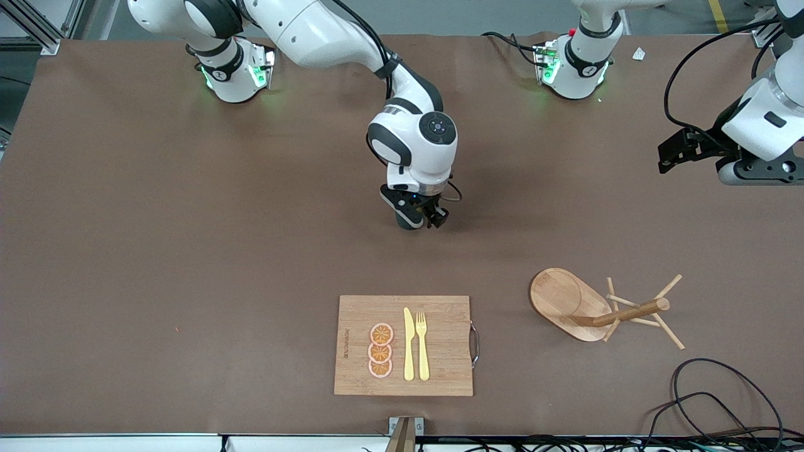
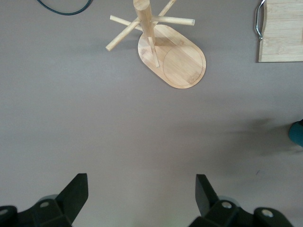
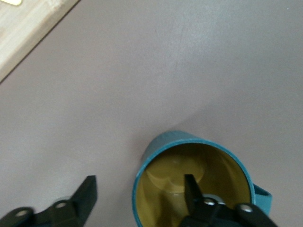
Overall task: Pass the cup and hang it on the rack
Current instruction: 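Set the mug down, open the right gripper and withdraw it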
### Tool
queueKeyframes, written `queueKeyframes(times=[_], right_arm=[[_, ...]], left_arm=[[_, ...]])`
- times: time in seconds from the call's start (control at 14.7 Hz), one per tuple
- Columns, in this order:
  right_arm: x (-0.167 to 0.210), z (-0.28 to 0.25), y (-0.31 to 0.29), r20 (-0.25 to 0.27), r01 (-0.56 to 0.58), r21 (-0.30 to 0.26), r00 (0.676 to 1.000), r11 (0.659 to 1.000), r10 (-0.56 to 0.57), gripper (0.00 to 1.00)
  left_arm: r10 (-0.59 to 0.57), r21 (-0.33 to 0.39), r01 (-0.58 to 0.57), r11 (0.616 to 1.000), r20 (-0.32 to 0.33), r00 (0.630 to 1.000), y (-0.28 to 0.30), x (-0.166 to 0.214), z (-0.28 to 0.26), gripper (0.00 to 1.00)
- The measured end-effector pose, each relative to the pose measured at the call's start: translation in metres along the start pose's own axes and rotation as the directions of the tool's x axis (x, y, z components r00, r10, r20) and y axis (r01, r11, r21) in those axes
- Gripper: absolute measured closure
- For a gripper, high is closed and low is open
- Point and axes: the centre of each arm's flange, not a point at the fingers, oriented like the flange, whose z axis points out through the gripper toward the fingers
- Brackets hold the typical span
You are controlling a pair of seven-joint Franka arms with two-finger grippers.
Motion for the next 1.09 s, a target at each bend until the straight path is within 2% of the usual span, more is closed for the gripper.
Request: queueKeyframes(times=[0.07, 0.14, 0.41, 0.68, 0.89, 1.09], right_arm=[[0.002, -0.003, -0.002, 0.002, 0.000, 0.005, 1.000, 1.000, 0.000, 0.01], [0.004, -0.007, -0.004, 0.009, -0.002, 0.010, 1.000, 1.000, 0.001, 0.00], [0.038, -0.046, -0.008, 0.085, 0.042, -0.007, 0.996, 0.999, -0.041, 0.00], [0.110, -0.123, 0.009, 0.106, 0.168, -0.028, 0.981, 0.985, -0.165, 0.00], [0.169, -0.174, 0.043, 0.113, 0.335, -0.012, 0.937, 0.942, -0.332, 0.00], [0.231, -0.211, 0.085, 0.120, 0.486, 0.000, 0.868, 0.874, -0.482, 0.00]], left_arm=[[0.000, 0.000, 0.000, 1.000, 0.001, 1.000, 0.000, 0.000, 0.000, 0.00], [0.000, 0.000, 0.000, 1.000, 0.001, 1.000, 0.000, 0.000, 0.001, 0.00], [-0.001, 0.000, 0.001, 1.000, 0.004, 1.000, -0.001, 0.001, 0.002, 0.00], [-0.016, -0.001, 0.016, 1.000, 0.020, 1.000, -0.009, 0.006, 0.011, 0.00], [-0.015, 0.005, 0.015, 1.000, 0.023, 1.000, -0.010, 0.010, 0.014, 0.00], [0.000, 0.009, 0.000, 1.000, -0.007, 1.000, 0.009, 0.016, 0.003, 0.00]])
